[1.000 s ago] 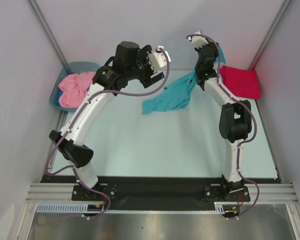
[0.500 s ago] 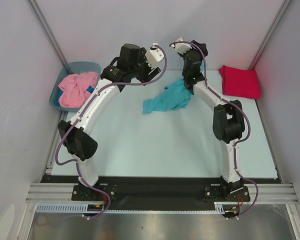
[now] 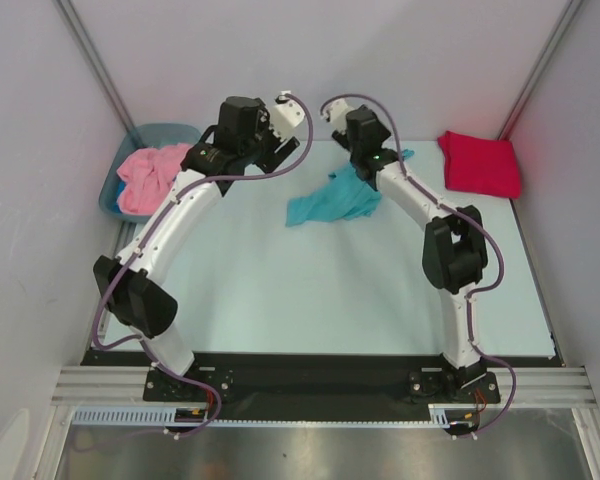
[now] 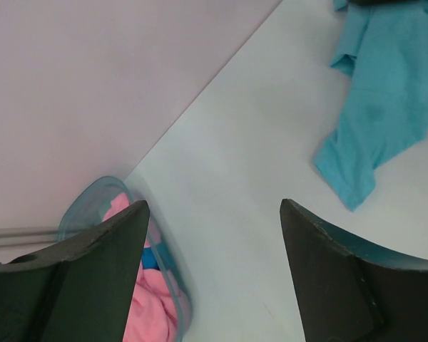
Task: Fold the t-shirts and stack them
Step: Flatten the tshirt out
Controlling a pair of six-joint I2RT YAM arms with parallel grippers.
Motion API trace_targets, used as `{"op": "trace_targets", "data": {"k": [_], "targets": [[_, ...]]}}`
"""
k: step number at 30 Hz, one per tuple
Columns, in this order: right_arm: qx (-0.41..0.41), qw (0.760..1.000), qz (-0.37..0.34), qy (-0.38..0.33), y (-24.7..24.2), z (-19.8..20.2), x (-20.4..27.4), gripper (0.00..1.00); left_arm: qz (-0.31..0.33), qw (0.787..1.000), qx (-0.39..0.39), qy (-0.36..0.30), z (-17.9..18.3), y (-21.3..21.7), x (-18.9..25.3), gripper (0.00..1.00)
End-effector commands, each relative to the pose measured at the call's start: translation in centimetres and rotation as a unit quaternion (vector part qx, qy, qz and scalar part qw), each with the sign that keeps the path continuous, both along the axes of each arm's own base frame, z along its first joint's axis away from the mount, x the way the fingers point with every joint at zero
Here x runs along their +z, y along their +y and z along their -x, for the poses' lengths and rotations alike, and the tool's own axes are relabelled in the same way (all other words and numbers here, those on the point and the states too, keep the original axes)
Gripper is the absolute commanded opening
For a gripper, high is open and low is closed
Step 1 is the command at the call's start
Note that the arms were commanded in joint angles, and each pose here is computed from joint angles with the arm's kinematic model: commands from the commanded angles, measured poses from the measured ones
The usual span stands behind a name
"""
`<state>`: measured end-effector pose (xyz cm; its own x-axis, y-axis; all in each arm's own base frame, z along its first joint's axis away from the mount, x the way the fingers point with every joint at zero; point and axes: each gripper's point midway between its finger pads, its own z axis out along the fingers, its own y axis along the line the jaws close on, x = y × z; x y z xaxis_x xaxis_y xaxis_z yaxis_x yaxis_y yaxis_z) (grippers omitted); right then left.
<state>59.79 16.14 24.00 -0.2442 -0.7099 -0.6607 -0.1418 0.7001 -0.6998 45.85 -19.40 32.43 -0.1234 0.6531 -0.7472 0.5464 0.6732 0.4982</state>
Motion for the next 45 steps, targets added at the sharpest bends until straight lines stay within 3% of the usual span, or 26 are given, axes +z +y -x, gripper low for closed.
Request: {"op": "trace_targets", "data": {"k": [1,4,18,28,37,45], "targets": [[0.134,0.984,-0.021,0.119,9.0,7.0,-3.5,0.67,0.012,0.997,0.059,-0.046,-0.6,2.5,2.8,0.8],[0.165,0.972,-0.012,0.168,11.1,9.0,-6.2,0.75,0.017,0.996,0.073,-0.049,-0.8,3.3,3.1,0.8],[0.196,0.952,0.03,0.231,12.4,9.0,-13.9,0.77,0.03,0.995,0.079,-0.059,-0.6,3.7,4.1,0.8],[0.203,0.948,0.061,0.237,11.7,7.9,-16.7,0.74,0.025,0.994,0.086,-0.064,-0.4,4.2,4.3,0.8],[0.201,0.938,0.069,0.275,11.0,8.7,-19.2,0.58,0.026,0.993,0.09,-0.075,-0.5,4.5,5.1,0.8],[0.19,0.937,0.068,0.285,10.1,8.6,-20.0,0.65,0.023,0.992,0.09,-0.086,-0.8,4.7,5.6,0.8]]}}
